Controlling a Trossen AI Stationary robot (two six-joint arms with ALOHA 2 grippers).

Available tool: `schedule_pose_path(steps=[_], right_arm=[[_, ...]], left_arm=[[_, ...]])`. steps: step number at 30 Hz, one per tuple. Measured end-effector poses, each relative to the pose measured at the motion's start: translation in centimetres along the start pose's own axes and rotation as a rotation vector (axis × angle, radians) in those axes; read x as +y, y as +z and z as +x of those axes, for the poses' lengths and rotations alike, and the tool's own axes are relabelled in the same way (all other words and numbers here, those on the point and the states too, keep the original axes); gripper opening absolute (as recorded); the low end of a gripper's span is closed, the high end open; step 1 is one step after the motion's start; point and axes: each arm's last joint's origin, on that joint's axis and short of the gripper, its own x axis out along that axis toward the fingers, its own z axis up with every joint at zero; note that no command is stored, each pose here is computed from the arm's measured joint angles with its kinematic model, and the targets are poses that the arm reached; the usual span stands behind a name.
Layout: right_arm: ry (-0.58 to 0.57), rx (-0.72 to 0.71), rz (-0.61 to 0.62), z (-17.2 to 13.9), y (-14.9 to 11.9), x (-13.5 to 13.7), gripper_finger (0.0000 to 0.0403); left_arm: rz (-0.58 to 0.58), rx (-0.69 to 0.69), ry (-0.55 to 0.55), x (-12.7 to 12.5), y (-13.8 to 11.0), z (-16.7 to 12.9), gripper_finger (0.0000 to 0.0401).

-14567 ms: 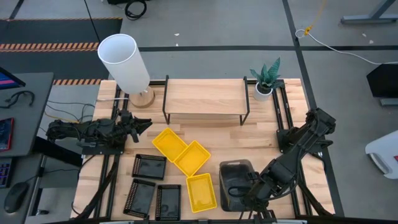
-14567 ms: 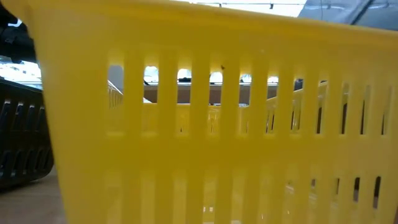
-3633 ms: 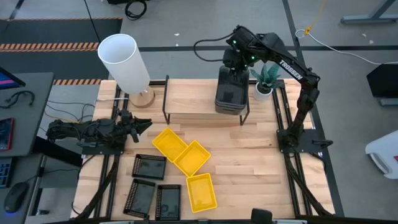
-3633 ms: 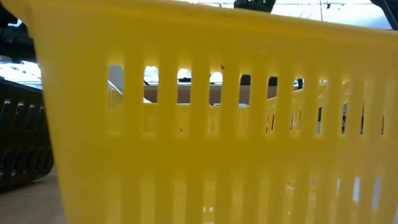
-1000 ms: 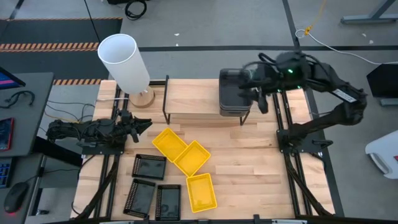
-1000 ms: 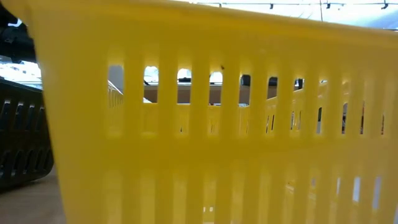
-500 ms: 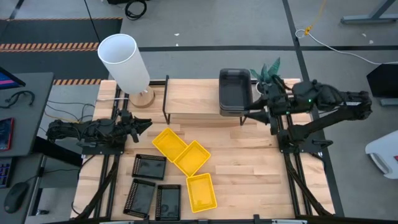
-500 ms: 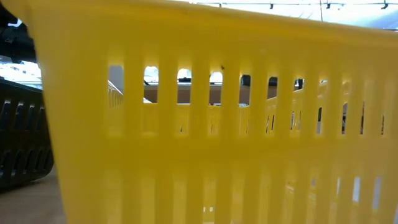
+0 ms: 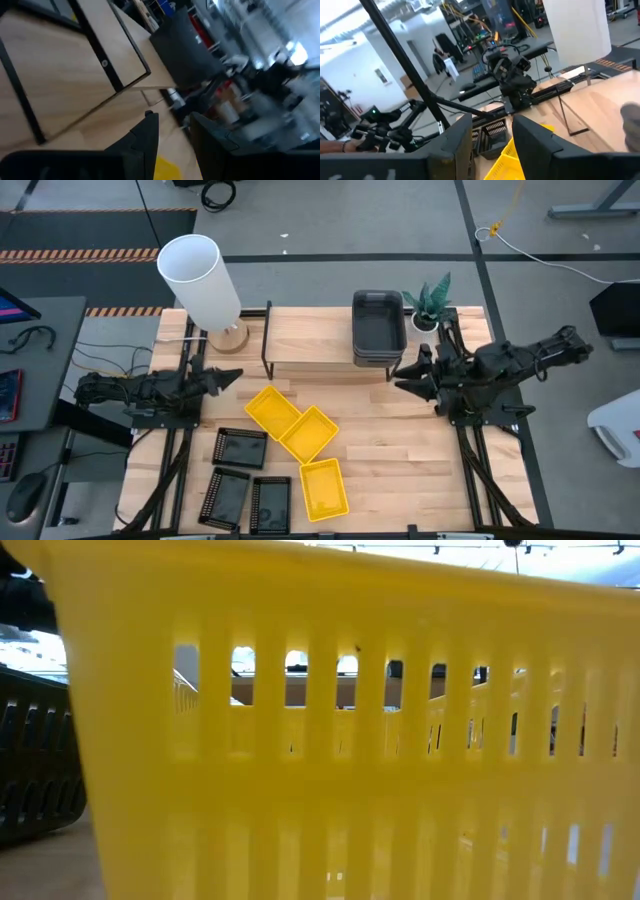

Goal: Stack baskets on shelf by color
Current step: Put the top yellow bin on the shelf

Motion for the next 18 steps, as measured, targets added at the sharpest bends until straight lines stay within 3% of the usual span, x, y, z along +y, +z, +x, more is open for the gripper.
schedule_pose_path(steps=[12,18], right_arm=[[0.139,-0.203,0.156,-1.9,-6.2,-2.8,0.012],[0.193,-0.299,0.278,-3.1,-9.9,-5.5,0.0077]], left_arm=[[-0.164,0.0,-0.016,-0.1,0.1,0.0,0.0117],[-0.135,0.034,-0.085,-0.6,0.2,0.0,0.0117]])
